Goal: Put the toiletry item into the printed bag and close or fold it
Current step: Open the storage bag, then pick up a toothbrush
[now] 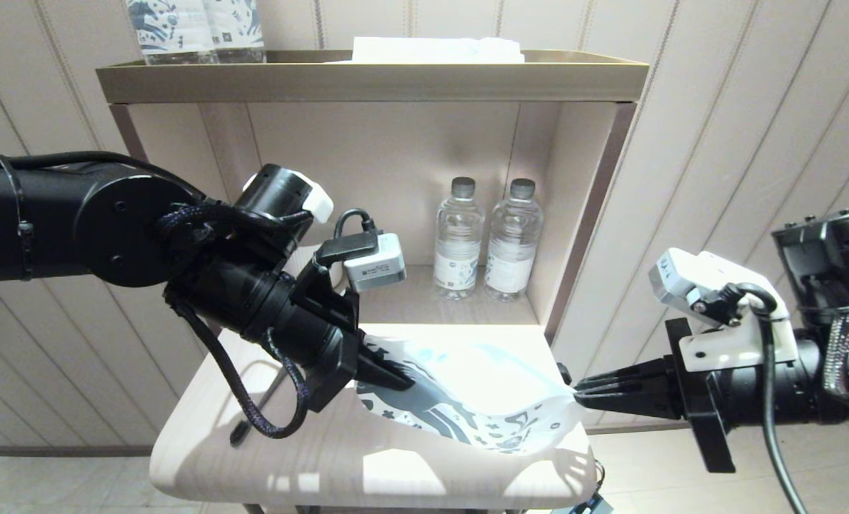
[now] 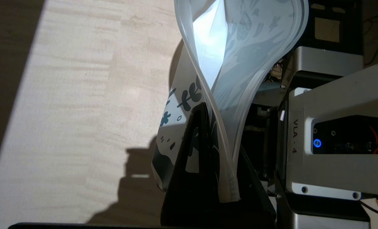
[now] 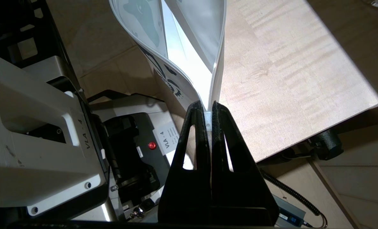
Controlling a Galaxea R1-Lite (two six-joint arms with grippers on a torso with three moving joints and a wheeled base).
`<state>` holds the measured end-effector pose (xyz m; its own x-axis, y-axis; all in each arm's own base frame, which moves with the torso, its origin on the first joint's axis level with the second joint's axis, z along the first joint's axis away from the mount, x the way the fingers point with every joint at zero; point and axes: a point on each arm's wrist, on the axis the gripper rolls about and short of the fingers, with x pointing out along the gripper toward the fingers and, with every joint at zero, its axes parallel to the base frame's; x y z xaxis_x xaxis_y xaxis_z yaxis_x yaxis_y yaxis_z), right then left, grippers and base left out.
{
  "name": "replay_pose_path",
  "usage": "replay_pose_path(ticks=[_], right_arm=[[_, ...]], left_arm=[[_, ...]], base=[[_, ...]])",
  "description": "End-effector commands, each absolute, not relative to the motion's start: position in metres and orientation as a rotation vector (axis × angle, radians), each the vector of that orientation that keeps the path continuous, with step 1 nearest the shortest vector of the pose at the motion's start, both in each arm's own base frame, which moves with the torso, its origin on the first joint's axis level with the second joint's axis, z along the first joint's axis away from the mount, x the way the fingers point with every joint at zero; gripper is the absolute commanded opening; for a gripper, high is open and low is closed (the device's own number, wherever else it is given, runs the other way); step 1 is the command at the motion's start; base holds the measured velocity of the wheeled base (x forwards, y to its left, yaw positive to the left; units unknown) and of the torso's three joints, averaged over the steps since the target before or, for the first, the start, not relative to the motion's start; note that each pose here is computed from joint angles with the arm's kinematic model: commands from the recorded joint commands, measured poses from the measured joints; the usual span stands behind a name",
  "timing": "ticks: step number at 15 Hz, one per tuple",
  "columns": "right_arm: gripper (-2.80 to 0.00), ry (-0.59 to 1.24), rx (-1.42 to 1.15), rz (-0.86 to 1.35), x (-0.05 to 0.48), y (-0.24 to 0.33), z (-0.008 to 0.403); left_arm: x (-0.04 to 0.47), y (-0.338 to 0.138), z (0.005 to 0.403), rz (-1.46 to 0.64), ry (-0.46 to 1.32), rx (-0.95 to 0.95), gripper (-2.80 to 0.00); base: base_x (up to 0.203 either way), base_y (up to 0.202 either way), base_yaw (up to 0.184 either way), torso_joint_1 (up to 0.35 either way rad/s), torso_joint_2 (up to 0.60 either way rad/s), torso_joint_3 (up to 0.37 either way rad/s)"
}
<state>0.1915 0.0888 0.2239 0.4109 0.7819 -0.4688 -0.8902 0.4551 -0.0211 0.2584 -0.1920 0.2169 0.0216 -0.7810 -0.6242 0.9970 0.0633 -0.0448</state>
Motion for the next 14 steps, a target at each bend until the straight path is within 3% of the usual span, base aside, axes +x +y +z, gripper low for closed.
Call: replay_pose_path(ticks=[1,2,3,8,14], right_arm=[[-2.80,0.429,-0.286,1.076,0.192,0.089,0.222],[-2.79,0.427,-0.288,1.076,0.192,0.089,0.221],[0.00,0.424,-0.288,1.077,0.192,0.089,0.222],[0.00,0.415,-0.286,1.080,0.191,0.089,0.224],[0.00,0.343,-0.231,1.052,0.186,0.081,0.250]], left_arm=[[0.258,-0.192,0.216,-1.464,0.575,0.473,-2.80],[0.258,-0.192,0.216,-1.465,0.575,0.473,-2.80],[0.258,-0.192,0.216,-1.464,0.575,0.473,-2.80],[0.256,-0.190,0.217,-1.464,0.575,0.472,-2.80],[0.238,-0.149,0.232,-1.379,0.551,0.446,-2.80]], base=[[0.000,0.000,0.000,0.000,0.00,0.000],[0.000,0.000,0.000,0.000,0.00,0.000],[0.000,0.000,0.000,0.000,0.00,0.000],[0.000,0.000,0.000,0.000,0.00,0.000],[0.000,0.000,0.000,0.000,0.00,0.000]])
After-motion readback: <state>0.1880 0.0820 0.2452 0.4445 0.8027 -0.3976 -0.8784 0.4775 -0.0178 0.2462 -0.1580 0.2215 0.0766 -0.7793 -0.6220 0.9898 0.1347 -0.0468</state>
